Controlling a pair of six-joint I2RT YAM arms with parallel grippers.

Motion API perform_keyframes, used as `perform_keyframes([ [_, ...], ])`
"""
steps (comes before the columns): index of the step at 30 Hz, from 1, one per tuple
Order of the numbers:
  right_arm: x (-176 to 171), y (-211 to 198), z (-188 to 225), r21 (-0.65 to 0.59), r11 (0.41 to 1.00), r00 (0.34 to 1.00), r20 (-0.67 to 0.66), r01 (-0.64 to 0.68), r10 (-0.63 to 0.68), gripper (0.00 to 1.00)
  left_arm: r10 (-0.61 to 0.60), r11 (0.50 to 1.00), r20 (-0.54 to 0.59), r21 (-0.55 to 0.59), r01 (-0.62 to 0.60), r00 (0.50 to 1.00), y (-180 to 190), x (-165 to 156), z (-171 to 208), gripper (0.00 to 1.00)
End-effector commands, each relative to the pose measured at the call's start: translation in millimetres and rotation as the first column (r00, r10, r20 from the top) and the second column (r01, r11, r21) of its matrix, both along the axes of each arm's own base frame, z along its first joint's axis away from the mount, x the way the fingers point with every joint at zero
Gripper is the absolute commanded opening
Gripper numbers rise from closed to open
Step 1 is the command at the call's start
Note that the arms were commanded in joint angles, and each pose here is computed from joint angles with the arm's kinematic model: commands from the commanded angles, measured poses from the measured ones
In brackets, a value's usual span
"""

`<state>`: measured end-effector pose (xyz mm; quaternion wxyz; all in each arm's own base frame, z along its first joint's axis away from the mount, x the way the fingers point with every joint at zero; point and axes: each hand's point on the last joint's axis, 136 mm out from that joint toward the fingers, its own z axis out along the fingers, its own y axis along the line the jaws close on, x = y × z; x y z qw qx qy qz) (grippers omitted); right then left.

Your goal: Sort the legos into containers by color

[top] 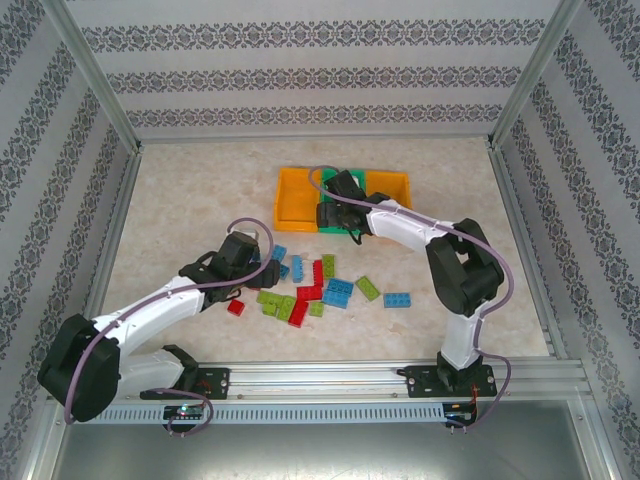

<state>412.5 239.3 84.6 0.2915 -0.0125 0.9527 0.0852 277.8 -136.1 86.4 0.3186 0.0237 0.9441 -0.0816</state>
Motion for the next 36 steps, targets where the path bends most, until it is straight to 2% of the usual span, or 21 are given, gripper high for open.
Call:
perform_keyframes([
  [1,-16.0,2.0,24.8,-0.004,0.999,0.997,0.053,-0.048,0.048,0.85,-0.053,0.998,0.054,0.023,0.052,0.997,-9.9,12.9,20.4,1.00],
  [7,-34.2,-13.6,31.5,-0.004,0.999,0.997,0.067,-0.041,0.041,0.87,-0.138,0.987,0.010,0.085,0.136,0.990,-21.8,25.0,17.3,0.94],
  [15,-55.6,-44.9,35.7,0.020,1.000,0.996,0.082,0.016,-0.017,0.92,-0.221,0.963,-0.083,0.138,0.231,0.972,-38.9,41.4,-5.8,0.75],
  [19,-63.4,-72.1,30.1,0.014,0.997,0.995,0.074,0.073,-0.074,0.92,-0.227,0.957,-0.126,0.153,0.245,0.966,-42.9,46.8,-18.3,0.75],
  [24,-72.5,-94.7,25.4,0.029,0.993,0.991,0.068,0.117,-0.119,0.93,-0.220,0.951,-0.181,0.178,0.252,0.959,-42.4,52.7,-33.2,0.69],
  [36,-80.4,-110.5,12.5,0.045,0.987,0.987,0.037,0.153,-0.154,0.93,-0.195,0.954,-0.238,0.178,0.240,0.952,-32.4,59.1,-55.1,0.66],
])
